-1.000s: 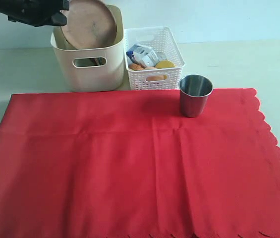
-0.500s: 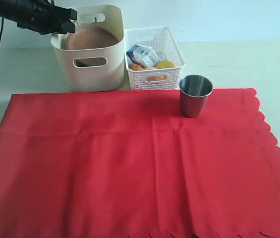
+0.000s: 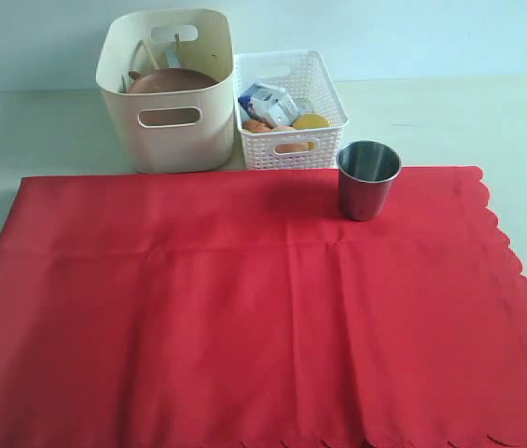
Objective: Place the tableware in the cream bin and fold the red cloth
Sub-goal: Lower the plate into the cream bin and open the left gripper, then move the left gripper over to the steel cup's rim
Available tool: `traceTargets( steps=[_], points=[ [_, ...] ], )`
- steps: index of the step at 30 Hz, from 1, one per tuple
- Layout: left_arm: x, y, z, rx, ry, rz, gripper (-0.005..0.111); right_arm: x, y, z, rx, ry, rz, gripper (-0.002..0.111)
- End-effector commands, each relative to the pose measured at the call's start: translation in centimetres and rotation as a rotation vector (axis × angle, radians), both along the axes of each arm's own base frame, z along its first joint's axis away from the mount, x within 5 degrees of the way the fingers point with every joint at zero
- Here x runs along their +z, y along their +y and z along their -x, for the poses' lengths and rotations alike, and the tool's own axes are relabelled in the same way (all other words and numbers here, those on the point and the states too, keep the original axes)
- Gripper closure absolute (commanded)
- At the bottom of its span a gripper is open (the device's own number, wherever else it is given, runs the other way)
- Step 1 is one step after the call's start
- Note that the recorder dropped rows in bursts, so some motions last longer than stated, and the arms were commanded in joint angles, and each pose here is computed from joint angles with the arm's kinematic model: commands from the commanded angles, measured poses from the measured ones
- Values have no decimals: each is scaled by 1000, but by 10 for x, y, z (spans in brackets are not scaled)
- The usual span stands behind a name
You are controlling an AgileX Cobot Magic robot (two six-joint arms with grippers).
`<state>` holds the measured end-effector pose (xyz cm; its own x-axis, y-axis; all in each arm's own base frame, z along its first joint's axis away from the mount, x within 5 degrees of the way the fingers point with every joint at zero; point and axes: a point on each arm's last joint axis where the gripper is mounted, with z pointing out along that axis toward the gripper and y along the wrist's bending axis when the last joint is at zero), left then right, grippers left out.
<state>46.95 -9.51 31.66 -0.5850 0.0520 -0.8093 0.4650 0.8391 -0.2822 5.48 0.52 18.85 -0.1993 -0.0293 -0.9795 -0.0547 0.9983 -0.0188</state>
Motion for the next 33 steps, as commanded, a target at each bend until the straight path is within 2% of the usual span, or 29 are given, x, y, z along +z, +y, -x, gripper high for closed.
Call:
traceTargets(
  steps=[1, 4, 6, 11, 23, 28, 33],
  points=[
    [38, -1, 27, -28, 47, 49, 57, 0, 0, 0, -7, -12, 2, 108],
    [50, -6, 48, -79, 151, 66, 57, 0, 0, 0, -7, -12, 2, 108],
    [46, -16, 57, -128, 228, 17, 57, 0, 0, 0, -7, -12, 2, 108],
    [29, -58, 77, -194, 340, -91, 57, 0, 0, 0, -7, -12, 2, 108],
    [25, -142, 110, -330, 325, -84, 57, 0, -1, 0, -7, -14, 2, 108],
    [4, -176, 119, -359, 348, -120, 57, 0, -1, 0, -7, -14, 2, 108],
    [-22, -210, 127, -385, 379, -125, 51, 0, -1, 0, -7, -14, 2, 108]
  ],
)
